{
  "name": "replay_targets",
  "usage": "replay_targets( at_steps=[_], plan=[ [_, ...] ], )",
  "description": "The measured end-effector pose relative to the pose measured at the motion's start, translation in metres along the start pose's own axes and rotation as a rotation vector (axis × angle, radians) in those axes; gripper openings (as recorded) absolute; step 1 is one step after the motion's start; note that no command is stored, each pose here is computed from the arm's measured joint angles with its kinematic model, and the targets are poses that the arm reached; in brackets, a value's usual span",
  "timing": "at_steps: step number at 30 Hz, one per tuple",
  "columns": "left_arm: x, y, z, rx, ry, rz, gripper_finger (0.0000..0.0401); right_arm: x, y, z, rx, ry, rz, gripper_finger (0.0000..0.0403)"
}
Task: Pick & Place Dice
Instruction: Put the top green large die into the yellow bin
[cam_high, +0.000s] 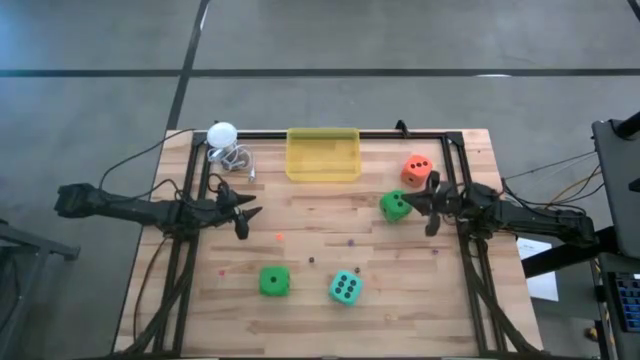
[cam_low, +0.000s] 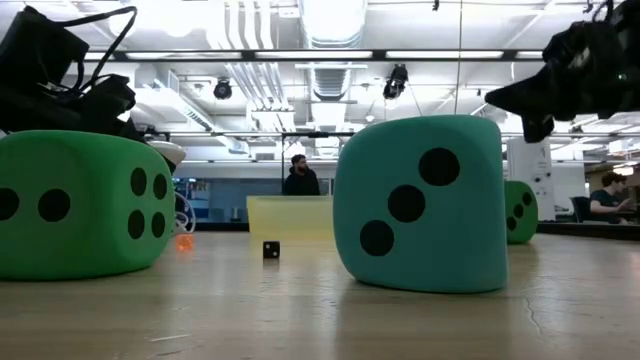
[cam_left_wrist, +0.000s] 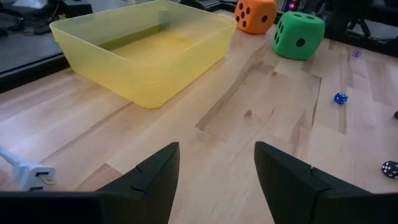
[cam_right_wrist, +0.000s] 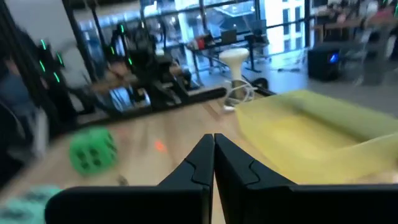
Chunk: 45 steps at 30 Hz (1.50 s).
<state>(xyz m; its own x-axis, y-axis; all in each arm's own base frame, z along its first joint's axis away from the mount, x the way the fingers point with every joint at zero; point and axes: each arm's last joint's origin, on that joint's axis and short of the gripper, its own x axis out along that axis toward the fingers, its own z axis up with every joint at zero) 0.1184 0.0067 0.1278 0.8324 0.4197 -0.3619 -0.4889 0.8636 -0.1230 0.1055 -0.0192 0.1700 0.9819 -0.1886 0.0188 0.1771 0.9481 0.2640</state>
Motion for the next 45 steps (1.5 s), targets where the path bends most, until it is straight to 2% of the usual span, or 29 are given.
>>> replay_targets(
  at_steps=[6,15,20,24,30,32,34,41,45],
  plan=[
    [0.0000,0.0000,0.0011,-0.007,-0.013,0.010,0.0212,-0.0003,0.0012,0.0060,0.006,-0.066,0.004,0.0008],
    [-0.0002,-0.0016,0.0059,-0.030,-0.059,-0.007,0.0212,-0.0003,0.0015,0.0071,0.017,-0.076,0.007,0.0008],
    [-0.0002,-0.0016,0.0059,0.059,-0.059,-0.004,0.0212,-0.0003,0.0014,0.0070,-0.084,-0.077,0.002,0.0008],
    [-0.0002,-0.0014,0.0060,0.089,-0.060,0.002,0.0212,0.0003,0.0012,0.0059,-0.080,-0.064,0.000,0.0008],
    [-0.0003,-0.0020,0.0079,0.059,-0.079,-0.003,0.0212,0.0025,0.0005,0.0042,-0.151,-0.045,-0.014,0.0008],
    [-0.0003,-0.0021,0.0081,0.056,-0.081,-0.004,0.0212,0.0028,-0.0011,0.0040,-0.233,-0.046,-0.067,0.0008],
    [-0.0003,-0.0021,0.0082,0.046,-0.082,-0.004,0.0212,0.0028,-0.0020,0.0039,-0.225,-0.046,-0.094,0.0008],
    [-0.0003,-0.0020,0.0078,0.038,-0.079,-0.003,0.0212,0.0028,0.0028,0.0055,-0.223,-0.053,0.051,0.0008],
    [-0.0003,-0.0019,0.0077,0.036,-0.078,-0.002,0.0212,0.0027,0.0030,0.0064,-0.218,-0.062,0.050,0.0008]
  ],
)
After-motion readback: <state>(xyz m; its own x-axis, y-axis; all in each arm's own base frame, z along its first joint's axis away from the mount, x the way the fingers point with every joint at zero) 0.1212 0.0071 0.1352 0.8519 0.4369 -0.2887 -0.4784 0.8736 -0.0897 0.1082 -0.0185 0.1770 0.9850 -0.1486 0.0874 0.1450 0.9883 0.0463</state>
